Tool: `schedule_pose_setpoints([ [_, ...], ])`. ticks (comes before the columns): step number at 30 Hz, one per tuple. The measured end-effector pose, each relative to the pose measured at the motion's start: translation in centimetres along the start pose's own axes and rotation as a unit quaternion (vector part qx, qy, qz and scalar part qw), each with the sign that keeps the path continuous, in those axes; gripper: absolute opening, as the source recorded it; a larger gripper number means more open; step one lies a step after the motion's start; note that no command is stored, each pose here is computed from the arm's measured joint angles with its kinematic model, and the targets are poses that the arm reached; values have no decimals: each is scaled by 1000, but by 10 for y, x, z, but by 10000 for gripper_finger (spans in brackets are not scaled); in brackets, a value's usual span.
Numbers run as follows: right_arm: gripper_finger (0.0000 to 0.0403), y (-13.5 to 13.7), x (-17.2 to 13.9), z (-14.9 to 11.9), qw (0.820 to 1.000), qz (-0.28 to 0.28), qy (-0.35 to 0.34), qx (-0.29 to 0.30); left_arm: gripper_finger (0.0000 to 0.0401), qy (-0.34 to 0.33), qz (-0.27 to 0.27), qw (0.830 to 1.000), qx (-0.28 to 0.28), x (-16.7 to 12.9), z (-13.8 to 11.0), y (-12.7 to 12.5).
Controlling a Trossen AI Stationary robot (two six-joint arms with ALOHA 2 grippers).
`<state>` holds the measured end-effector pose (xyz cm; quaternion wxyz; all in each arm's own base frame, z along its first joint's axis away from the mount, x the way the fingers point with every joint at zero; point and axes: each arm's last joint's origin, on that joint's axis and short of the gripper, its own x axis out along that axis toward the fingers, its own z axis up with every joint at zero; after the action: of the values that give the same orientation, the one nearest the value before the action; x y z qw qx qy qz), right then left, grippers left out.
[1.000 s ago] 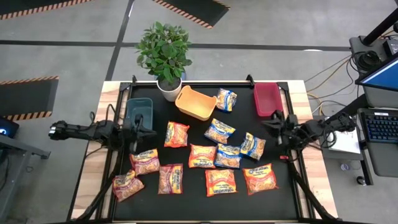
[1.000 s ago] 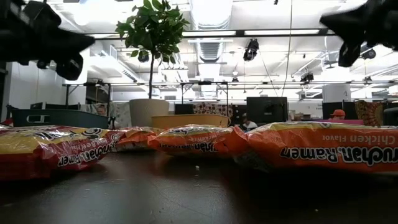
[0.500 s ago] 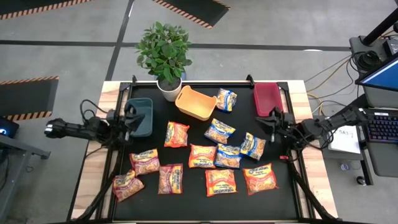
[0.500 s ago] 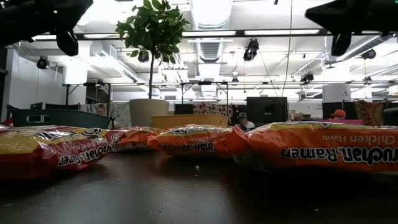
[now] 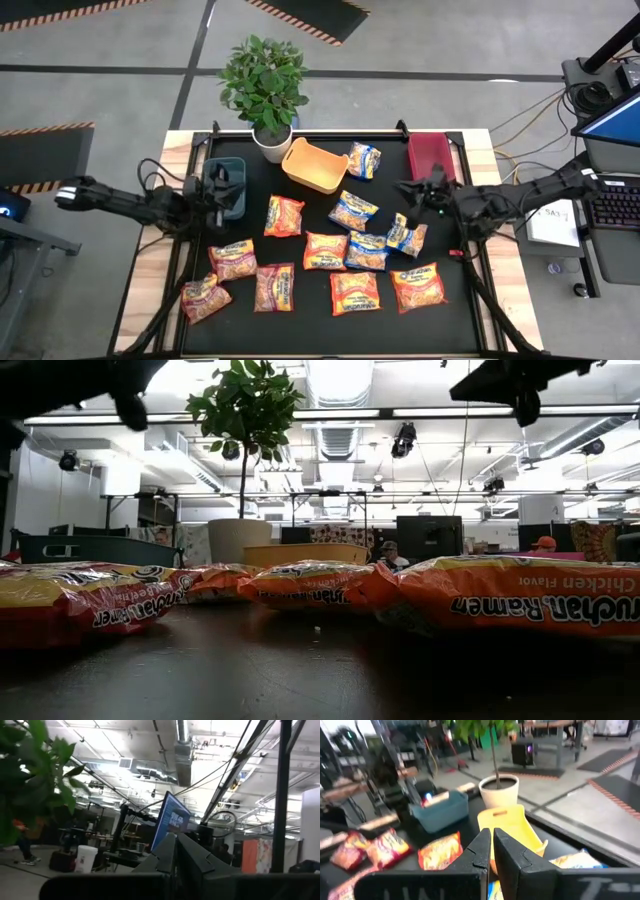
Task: Sort Maruchan noodles
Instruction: Put the blue noodle pack into the red bin
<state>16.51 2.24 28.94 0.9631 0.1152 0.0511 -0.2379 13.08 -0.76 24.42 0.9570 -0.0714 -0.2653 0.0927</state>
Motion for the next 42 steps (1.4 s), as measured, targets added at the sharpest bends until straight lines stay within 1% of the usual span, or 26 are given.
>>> schedule_pose_setpoints([
  [3, 13, 5, 3, 7, 1000, -2, 6, 1, 0, 34, 1, 999, 24, 17, 1, -6],
  [7, 13, 8, 8, 6, 999, -11, 22, -34, 0, 116, 0, 991, 70, 39, -5, -13],
  [10, 13, 10, 12, 4, 997, -14, 30, -69, 0, 197, -14, 977, 81, 53, -5, -20],
  [14, 13, 13, 19, 1, 991, -18, 39, -129, 0, 307, -54, 949, 49, 71, -2, -31],
  [15, 13, 13, 20, 0, 990, -20, 42, -131, 0, 326, -54, 943, 47, 75, -2, -33],
  [17, 13, 14, 22, -2, 992, -23, 47, -117, 0, 343, -53, 936, 51, 85, -1, -37],
  [20, 13, 16, 25, -5, 996, -23, 53, -63, 0, 363, -59, 927, 78, 99, -8, -42],
  [22, 13, 18, 29, -8, 998, -28, 59, -20, 0, 382, -65, 917, 97, 103, -19, -44],
  [24, 13, 19, 32, -12, 997, -33, 64, 7, 0, 403, -67, 906, 109, 106, -33, -45],
  [26, 13, 21, 35, -15, 997, -36, 69, 9, 0, 415, -66, 900, 112, 108, -47, -46],
  [31, 13, 25, 42, -15, 998, -33, 54, 3, 0, 419, -49, 900, 111, 111, -86, -46],
  [33, 13, 25, 45, -15, 998, -39, 51, 4, 0, 418, -49, 899, 118, 113, -100, -46],
  [38, 13, 18, 50, -13, 997, -59, 46, -8, 0, 440, -51, 885, 141, 116, -139, -44],
  [39, 13, 16, 50, -12, 997, -62, 43, -3, 0, 440, -49, 885, 142, 118, -144, -43],
  [42, 13, 11, 50, -9, 996, -70, 40, 37, 0, 444, -41, 884, 143, 122, -159, -40],
])
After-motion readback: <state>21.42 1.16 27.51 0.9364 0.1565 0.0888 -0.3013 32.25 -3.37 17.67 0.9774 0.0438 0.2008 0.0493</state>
